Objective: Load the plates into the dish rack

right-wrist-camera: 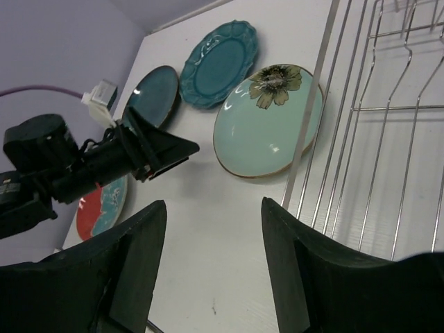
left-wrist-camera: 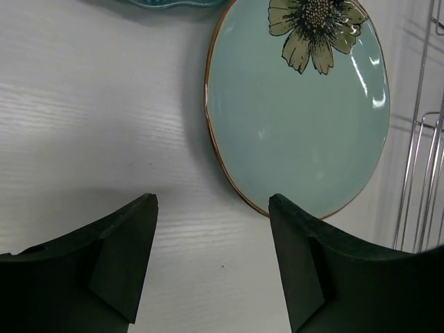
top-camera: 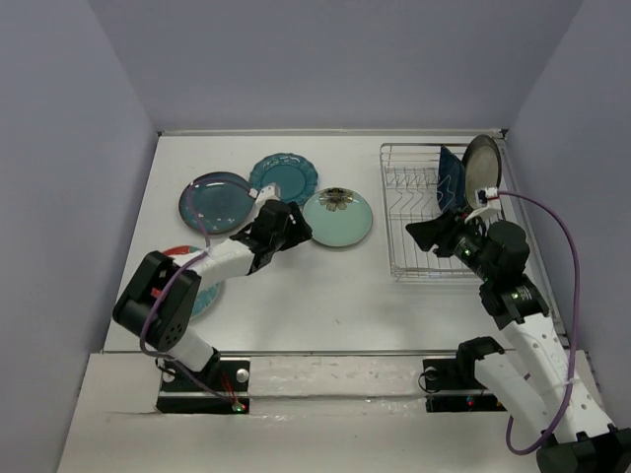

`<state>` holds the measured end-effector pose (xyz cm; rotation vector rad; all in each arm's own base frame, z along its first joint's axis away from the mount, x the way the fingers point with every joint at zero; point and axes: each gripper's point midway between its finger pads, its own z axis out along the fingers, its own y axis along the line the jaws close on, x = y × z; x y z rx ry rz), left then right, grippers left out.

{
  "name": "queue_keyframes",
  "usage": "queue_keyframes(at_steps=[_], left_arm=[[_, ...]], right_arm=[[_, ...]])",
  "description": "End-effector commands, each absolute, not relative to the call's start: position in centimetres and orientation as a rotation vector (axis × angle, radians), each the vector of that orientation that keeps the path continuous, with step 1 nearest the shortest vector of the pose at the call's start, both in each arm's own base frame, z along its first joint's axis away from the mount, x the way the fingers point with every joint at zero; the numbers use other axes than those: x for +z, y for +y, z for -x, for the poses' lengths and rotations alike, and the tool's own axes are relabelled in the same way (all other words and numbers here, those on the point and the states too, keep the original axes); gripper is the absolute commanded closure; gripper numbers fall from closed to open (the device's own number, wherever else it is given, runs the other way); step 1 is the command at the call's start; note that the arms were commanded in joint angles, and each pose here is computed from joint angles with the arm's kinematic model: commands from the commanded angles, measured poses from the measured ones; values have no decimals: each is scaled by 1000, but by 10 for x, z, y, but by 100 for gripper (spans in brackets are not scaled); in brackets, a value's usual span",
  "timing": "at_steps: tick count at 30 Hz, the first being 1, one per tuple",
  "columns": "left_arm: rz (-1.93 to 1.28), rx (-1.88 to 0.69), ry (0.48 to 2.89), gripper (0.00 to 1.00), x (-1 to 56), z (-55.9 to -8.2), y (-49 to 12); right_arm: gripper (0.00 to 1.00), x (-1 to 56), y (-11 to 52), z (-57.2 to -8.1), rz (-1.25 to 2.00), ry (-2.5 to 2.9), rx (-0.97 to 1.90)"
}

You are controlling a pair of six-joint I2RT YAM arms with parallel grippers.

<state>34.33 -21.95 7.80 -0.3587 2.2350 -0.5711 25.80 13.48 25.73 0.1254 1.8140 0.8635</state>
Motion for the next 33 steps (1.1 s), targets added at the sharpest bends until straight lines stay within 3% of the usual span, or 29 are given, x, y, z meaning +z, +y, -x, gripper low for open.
queue_keyframes(at_steps=[1,5,8,10,15,17,18,26,33], left_arm=[[383,-559,2110,24,95,-390,-233],[376,-536,2158,27,71,-408,-242],[366,-546,2182,38,59,-418,-250],[375,-544,2178,51,56,-422,-251],[404,-524,2188,58,42,-422,-248],[409,-526,2184,76,39,-422,-248],[417,-524,2187,94,37,-419,-246],[426,-571,2153,94,51,-384,-227],[482,-667,2039,94,88,-342,-201]], right_arm=[[35,272,149,-251,-22,1746,955],[35,263,153,-249,-20,1768,982],[35,258,154,-246,-16,1775,995],[35,256,155,-246,-16,1775,1000],[35,257,155,-245,-2,1772,1000],[35,256,155,-246,-3,1773,998],[35,257,156,-246,-1,1775,1001],[35,254,161,-244,17,1792,1034],[25,252,188,-241,124,1824,1191]])
